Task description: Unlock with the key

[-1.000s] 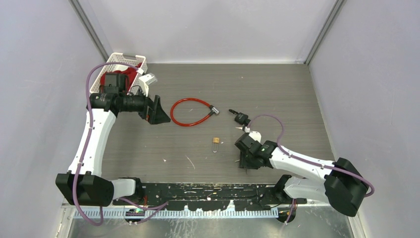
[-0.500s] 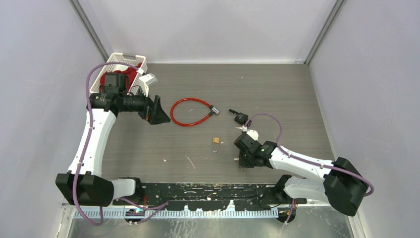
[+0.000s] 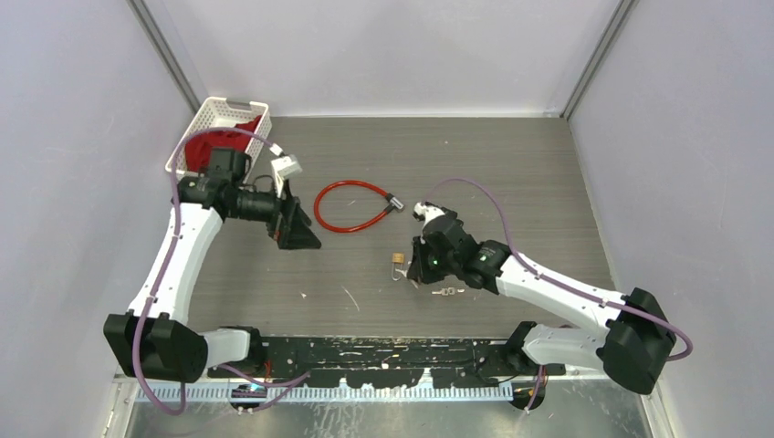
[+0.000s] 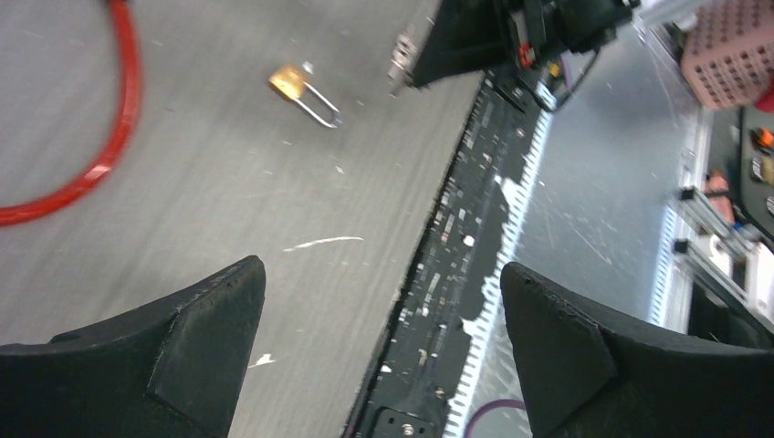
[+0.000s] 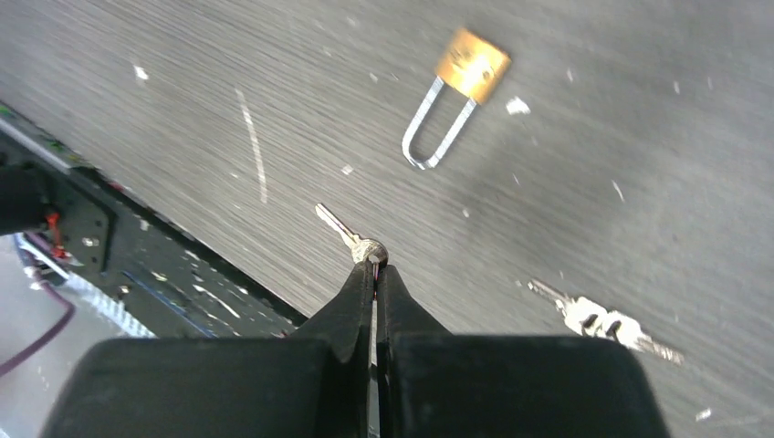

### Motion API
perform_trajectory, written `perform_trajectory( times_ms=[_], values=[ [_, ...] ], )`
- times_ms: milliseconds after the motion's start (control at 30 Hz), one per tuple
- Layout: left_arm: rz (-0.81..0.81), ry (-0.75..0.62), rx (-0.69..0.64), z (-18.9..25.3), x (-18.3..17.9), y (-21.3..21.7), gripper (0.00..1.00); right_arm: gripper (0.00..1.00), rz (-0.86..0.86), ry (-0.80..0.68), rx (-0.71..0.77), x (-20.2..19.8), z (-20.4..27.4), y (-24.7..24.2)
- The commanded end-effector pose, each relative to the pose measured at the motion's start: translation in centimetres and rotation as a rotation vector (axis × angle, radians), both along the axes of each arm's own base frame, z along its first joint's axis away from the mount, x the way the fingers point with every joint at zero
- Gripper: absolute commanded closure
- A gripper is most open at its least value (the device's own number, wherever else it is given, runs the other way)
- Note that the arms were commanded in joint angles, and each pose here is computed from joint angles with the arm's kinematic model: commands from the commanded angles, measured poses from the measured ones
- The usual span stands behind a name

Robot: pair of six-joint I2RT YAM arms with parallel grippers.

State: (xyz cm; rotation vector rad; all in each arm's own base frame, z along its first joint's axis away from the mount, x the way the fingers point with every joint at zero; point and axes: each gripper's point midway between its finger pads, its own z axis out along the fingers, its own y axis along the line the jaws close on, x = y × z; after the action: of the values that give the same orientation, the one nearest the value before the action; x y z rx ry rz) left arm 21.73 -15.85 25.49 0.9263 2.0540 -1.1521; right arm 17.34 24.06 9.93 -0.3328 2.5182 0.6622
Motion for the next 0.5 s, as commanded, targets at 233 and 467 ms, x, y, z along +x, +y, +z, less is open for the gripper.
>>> perform_trajectory(
  times_ms=[233,467],
  values=[
    [-0.085,0.176,-0.076,-2.7,-3.2,-5.0,0.0,0.99,0.125,-0.347,0.213,5.1,10.7,6.3],
    [-0.082,0.303,-0.113,-2.5,-1.8,-6.4,0.12,0.99,0.188,-0.39,0.237,5.3,12.7,8.6]
  ],
)
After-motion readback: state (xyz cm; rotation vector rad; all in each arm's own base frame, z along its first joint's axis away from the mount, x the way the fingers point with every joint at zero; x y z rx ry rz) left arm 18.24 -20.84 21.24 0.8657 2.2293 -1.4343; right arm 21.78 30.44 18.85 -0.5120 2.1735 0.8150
